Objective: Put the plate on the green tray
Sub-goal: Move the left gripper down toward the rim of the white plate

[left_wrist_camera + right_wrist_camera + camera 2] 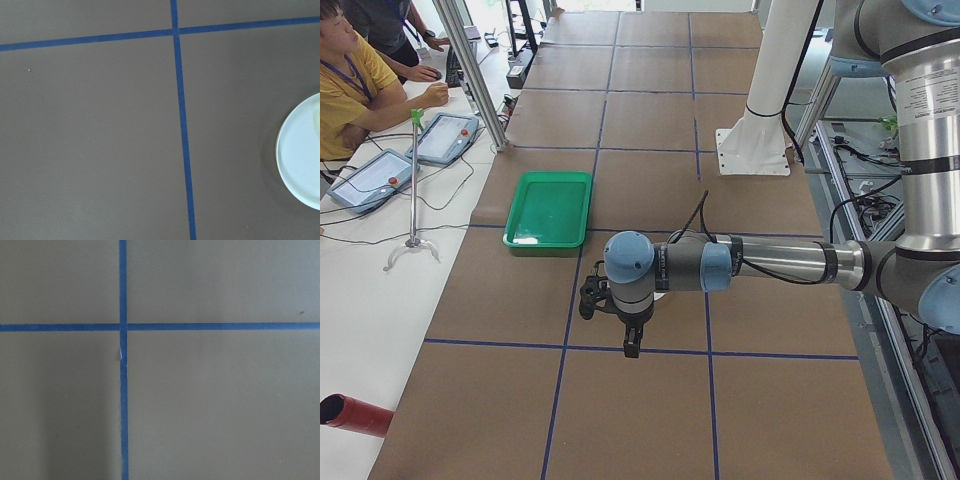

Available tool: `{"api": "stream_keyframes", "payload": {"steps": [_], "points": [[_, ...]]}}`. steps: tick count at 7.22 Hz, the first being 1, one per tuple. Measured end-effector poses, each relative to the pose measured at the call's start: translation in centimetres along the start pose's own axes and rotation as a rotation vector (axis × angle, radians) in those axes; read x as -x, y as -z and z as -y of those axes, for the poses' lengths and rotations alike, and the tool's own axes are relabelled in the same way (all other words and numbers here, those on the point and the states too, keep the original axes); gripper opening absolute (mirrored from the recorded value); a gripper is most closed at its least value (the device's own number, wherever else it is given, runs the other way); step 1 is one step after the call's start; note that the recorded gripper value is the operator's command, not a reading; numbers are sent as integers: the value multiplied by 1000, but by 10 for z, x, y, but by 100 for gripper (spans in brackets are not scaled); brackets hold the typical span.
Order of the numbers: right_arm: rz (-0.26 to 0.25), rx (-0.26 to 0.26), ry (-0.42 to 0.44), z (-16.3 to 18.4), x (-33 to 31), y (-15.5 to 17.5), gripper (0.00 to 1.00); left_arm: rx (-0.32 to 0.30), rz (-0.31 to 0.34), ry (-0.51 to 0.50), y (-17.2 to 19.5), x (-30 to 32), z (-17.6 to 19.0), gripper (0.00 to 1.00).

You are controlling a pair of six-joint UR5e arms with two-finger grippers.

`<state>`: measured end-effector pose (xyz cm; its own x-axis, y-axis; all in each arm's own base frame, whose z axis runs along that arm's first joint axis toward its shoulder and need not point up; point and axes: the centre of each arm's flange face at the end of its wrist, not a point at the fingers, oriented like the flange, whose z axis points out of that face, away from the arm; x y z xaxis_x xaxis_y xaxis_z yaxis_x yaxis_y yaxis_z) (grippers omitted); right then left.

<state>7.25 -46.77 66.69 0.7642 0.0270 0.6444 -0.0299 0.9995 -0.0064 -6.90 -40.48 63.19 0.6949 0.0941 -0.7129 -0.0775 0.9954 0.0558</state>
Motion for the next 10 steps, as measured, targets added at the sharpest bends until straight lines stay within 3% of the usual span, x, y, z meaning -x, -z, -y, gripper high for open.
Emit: {"api": "stream_keyframes", "payload": {"steps": [3, 5, 7, 10], "points": [[-1, 0, 0, 0, 0, 0, 100, -13, 4, -16, 4, -3, 8, 100], [0, 0, 0, 0, 0, 0, 100, -77, 9, -85, 2, -8, 27, 100], [0, 1, -1, 0, 0, 0, 100, -122, -8, -90, -46, -25, 44, 100], [-1, 0, 0, 0, 0, 0, 100, -175, -84, -25, -131, -72, 45, 100]]}}
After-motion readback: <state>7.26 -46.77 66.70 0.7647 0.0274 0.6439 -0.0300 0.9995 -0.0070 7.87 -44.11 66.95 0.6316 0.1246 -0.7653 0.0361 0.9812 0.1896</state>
